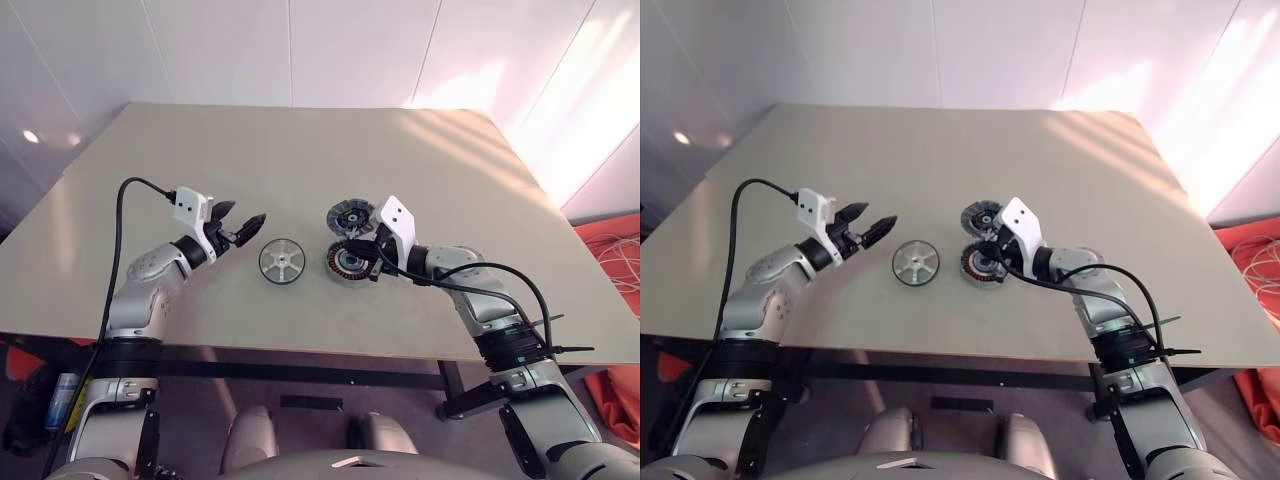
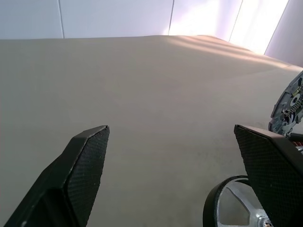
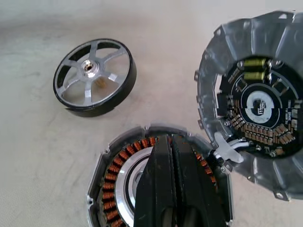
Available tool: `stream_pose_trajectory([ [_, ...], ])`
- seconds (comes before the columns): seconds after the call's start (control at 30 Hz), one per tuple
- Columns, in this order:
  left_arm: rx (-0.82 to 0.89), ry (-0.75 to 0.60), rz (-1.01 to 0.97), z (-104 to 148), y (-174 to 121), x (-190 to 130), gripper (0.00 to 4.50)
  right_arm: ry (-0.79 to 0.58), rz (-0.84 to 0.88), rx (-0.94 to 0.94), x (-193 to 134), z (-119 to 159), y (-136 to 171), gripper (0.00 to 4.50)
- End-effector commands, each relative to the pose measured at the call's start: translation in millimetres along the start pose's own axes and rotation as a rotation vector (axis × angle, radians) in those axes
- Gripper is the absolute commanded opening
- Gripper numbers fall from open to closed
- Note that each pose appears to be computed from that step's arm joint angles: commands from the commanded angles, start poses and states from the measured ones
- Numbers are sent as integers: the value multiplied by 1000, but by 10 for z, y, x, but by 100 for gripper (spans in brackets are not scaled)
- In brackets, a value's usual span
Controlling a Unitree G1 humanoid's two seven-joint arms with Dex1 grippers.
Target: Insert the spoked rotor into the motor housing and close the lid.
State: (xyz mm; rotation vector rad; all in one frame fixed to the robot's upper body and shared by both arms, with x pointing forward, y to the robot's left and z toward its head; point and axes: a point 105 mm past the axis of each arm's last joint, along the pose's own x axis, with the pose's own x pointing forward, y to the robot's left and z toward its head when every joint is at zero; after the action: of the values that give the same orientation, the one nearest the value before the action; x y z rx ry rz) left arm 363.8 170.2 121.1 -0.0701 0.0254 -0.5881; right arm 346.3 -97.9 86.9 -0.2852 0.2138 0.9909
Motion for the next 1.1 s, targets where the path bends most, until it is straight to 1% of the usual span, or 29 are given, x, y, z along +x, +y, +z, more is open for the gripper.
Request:
stream_pose_trajectory([
  [0.03,37,-42,9,149,46,-28,450,-16,-11,-7,25,16,-45,4],
  [0.17,39,-41,10,150,46,-35,450,22,-15,31,62,-179,-18,4],
  [0.27,39,-40,10,148,44,-36,450,25,-17,36,55,-223,-4,4],
  [0.47,44,-41,13,149,41,-16,450,-24,-48,1,-19,-36,-96,4],
  [0.57,32,-32,29,131,56,-9,450,-82,-58,-8,-72,150,-138,4],
  [0.7,-87,36,60,16,96,-44,450,-125,-58,-24,-163,327,-148,4],
  [0.8,-137,121,124,-91,185,-111,450,-125,-57,-39,-227,372,-141,4],
  [0.83,-151,133,135,-106,201,-124,450,-124,-57,-43,-242,379,-138,4],
  [0.9,-210,185,129,-216,226,-176,450,-125,-57,-51,-280,405,-135,4],
  [0.97,-287,199,128,-276,221,-199,450,-125,-58,-54,-303,416,-133,4],
  [1.1,-380,209,99,-328,156,-181,450,-123,-61,-53,-307,416,-130,4],
])
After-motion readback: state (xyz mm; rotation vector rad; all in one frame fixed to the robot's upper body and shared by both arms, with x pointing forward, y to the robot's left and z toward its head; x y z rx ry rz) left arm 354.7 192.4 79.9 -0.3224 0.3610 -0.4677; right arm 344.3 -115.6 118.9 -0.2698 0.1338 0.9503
